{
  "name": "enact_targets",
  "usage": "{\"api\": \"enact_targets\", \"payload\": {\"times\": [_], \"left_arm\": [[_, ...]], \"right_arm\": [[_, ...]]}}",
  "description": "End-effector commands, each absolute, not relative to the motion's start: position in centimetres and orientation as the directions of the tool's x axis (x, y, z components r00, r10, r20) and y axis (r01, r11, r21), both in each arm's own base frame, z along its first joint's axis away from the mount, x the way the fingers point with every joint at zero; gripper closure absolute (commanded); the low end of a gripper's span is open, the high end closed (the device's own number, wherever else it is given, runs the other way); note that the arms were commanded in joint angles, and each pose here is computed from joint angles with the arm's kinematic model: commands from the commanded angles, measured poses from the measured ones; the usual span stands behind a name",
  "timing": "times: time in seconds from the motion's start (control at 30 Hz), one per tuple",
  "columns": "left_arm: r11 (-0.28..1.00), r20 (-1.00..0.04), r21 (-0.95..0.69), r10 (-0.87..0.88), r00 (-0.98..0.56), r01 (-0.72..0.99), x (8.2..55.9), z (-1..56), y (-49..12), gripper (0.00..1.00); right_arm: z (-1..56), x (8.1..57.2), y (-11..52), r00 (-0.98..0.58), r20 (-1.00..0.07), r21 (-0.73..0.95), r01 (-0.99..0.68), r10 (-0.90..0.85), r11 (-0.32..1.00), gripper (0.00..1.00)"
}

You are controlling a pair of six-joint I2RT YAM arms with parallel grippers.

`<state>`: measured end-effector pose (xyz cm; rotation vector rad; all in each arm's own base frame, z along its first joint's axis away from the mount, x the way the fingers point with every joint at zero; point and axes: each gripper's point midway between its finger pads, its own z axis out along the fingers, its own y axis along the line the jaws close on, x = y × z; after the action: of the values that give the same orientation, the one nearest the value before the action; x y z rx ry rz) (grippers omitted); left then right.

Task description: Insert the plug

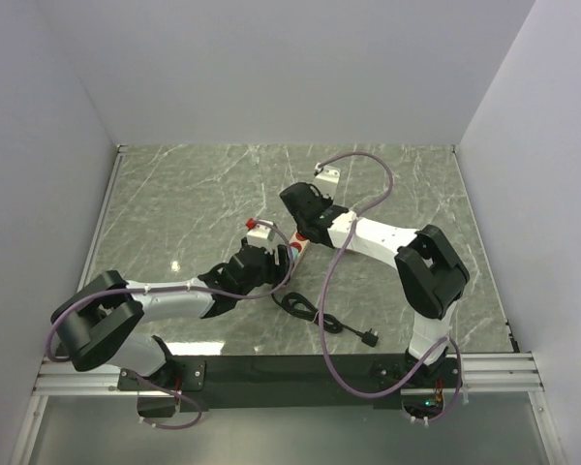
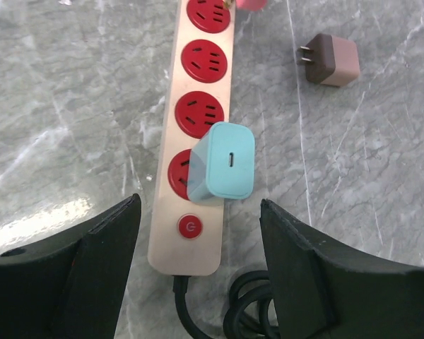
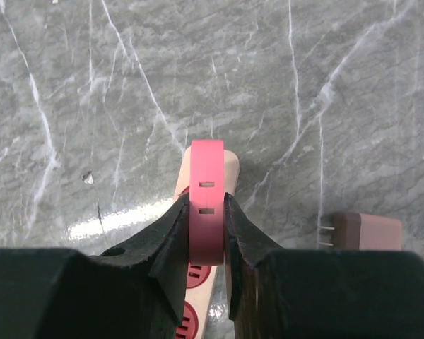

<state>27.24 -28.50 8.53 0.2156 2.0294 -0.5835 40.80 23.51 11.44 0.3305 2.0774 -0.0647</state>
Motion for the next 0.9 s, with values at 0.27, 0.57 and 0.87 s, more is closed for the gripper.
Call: {"api": "enact_targets", "payload": {"times": [0.27,0.57,0.87], "left_arm": [[0.857,-0.868,-0.360,-0.163,-0.469,0.369,27.3,10.5,-28.3,0.26],[0.858,-0.868,-0.360,-0.165,-0.467,0.367,27.3,10.6,-28.2,0.26],[0.861,-0.868,-0.352,-0.155,-0.472,0.366,27.4,10.5,-28.3,0.26]], "right_arm": [[11.9,40.2,24.6,-0.445,-0.872,0.088,0.270,0.205,0.959,1.00],[11.6,40.5,24.2,-0.438,-0.880,0.051,0.294,0.182,0.955,1.00],[12.1,41.1,24.4,-0.419,-0.890,0.056,0.295,0.181,0.954,1.00]]}}
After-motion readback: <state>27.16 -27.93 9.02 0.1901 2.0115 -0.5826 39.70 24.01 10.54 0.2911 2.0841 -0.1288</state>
